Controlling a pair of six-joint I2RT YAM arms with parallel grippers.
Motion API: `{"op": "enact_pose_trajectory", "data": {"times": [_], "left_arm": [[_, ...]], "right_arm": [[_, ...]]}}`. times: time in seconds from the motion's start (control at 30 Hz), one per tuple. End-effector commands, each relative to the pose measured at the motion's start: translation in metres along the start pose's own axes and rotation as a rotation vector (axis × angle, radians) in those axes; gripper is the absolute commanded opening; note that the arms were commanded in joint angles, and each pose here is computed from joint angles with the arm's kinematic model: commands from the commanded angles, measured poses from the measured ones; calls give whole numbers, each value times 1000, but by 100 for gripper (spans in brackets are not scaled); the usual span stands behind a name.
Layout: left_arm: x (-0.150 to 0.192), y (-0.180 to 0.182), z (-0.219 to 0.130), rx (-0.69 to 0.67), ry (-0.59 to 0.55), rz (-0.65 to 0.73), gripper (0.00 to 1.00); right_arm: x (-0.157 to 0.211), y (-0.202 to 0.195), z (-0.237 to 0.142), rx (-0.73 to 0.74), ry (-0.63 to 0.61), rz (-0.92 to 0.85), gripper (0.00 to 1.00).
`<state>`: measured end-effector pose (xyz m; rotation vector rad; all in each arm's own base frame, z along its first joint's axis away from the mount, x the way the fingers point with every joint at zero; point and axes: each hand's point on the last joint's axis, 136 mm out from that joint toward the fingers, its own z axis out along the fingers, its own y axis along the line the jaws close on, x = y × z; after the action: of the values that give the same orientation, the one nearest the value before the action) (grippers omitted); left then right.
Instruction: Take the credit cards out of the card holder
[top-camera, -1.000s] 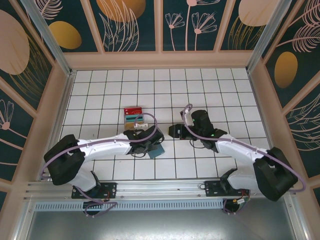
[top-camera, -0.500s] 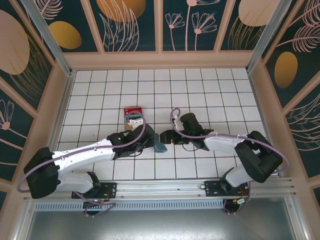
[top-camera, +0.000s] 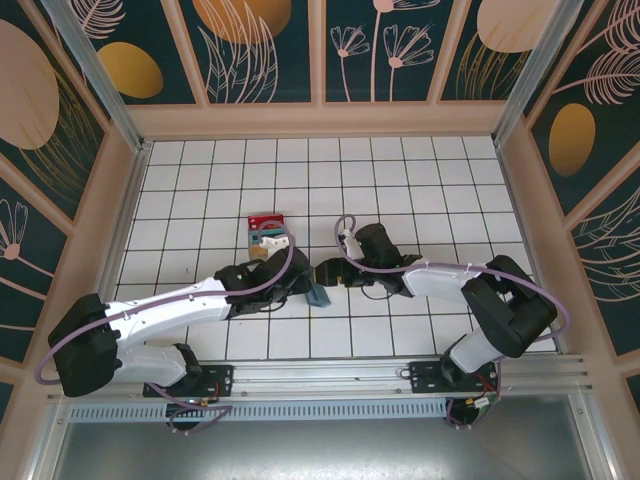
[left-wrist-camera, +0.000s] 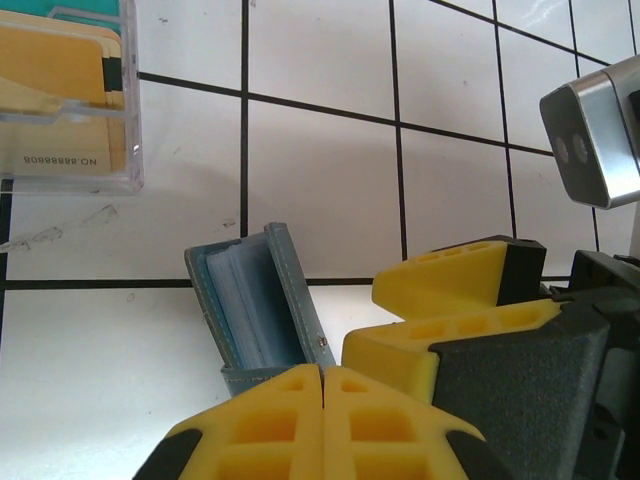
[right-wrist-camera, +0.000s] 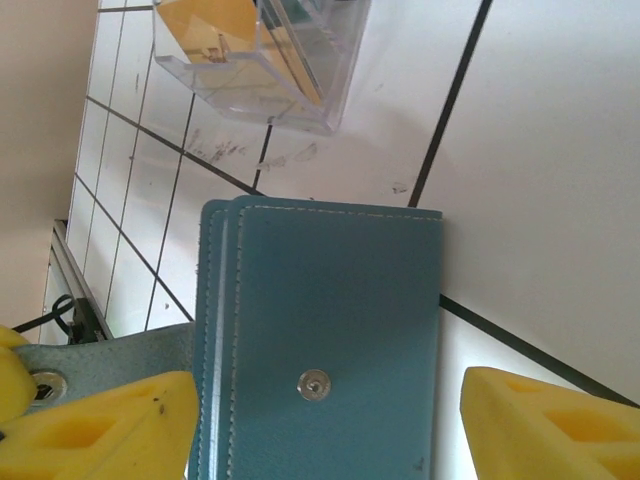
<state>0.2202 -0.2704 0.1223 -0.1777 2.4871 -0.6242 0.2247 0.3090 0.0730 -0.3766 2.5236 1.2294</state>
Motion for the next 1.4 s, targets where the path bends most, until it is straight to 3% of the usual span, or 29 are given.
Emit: {"op": "enact_pose_trajectory", "data": {"times": [0.0, 0.27, 0.4, 0.6, 0.7, 0.93, 1.37], "left_arm": [[-11, -18, -5, 43, -28, 14, 0], [-13, -21, -4, 53, -30, 17, 0], [-13, -20, -6, 49, -29, 14, 0], [-13, -17, -8, 45, -32, 9, 0], [-12, -12, -9, 33, -36, 11, 0], [-8, 2, -10, 0, -39, 13, 0], [-25, 59, -2, -75, -45, 36, 0]], "right_arm": [[-13, 27, -7, -67, -33, -64, 72], [-3, 25, 3, -63, 28, -84, 73], [-3, 21, 3, -47, 30, -87, 67], [-2, 5, 2, 49, 33, -102, 43], [-3, -4, -2, 101, 21, -113, 24], [-2, -22, -9, 176, 9, -110, 2], [-15, -26, -25, 202, -108, 15, 0]]}}
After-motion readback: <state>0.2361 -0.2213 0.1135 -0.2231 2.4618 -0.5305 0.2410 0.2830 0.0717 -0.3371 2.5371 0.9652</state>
